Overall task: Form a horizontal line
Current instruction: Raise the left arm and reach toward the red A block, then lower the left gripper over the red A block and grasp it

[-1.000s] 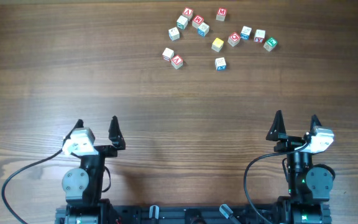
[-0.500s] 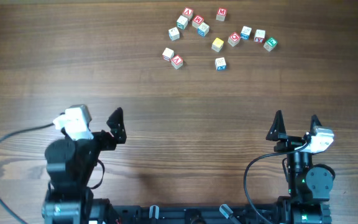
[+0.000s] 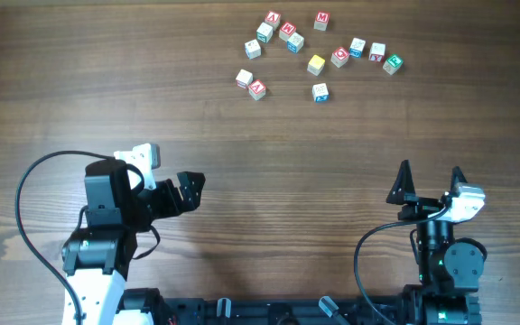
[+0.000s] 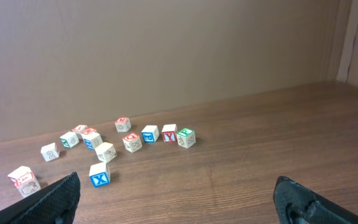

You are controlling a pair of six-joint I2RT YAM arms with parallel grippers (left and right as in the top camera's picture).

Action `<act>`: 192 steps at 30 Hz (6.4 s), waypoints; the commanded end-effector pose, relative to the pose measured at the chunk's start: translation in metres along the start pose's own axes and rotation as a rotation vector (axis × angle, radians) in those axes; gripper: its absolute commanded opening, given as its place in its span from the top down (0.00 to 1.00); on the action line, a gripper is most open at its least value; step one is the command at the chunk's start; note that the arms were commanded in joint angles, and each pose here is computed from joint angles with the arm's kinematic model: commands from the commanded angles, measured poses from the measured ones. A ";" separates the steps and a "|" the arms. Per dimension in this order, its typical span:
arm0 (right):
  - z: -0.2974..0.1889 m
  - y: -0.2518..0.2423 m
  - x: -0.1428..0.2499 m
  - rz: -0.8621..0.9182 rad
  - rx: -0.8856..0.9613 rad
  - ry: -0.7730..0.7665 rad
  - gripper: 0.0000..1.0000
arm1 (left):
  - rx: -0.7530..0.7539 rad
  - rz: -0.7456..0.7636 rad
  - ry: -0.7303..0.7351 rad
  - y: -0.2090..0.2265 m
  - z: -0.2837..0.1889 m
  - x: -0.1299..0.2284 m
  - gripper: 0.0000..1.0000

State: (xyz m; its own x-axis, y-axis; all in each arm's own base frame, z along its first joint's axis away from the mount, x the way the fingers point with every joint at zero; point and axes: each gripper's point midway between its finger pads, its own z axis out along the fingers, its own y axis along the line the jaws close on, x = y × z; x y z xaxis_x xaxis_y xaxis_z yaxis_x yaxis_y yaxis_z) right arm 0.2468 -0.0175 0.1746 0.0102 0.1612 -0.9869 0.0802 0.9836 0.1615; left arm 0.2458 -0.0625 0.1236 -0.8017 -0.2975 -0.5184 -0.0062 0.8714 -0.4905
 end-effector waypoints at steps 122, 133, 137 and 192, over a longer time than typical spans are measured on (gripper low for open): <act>0.000 0.001 -0.001 -0.004 -0.008 -0.004 0.00 | -0.054 0.181 0.137 -0.114 0.274 -0.113 0.08; 0.000 0.001 -0.001 -0.004 -0.008 -0.004 0.00 | -0.125 0.074 0.157 -0.094 0.287 -0.101 0.13; 0.000 0.001 -0.001 -0.004 -0.008 -0.004 0.00 | -0.141 0.047 0.193 -0.083 0.302 -0.086 0.16; 0.000 0.001 -0.001 -0.004 -0.008 -0.004 0.00 | -0.200 0.225 0.189 -0.086 0.272 -0.097 0.81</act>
State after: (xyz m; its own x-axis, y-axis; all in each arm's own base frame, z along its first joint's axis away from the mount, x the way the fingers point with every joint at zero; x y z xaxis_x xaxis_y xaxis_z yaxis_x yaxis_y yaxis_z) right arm 0.2468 -0.0175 0.1746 0.0102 0.1612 -0.9869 0.0802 0.9836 0.1615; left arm 0.4925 -0.2170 0.0118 -0.8930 -0.0329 -0.4488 0.0795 0.9701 -0.2293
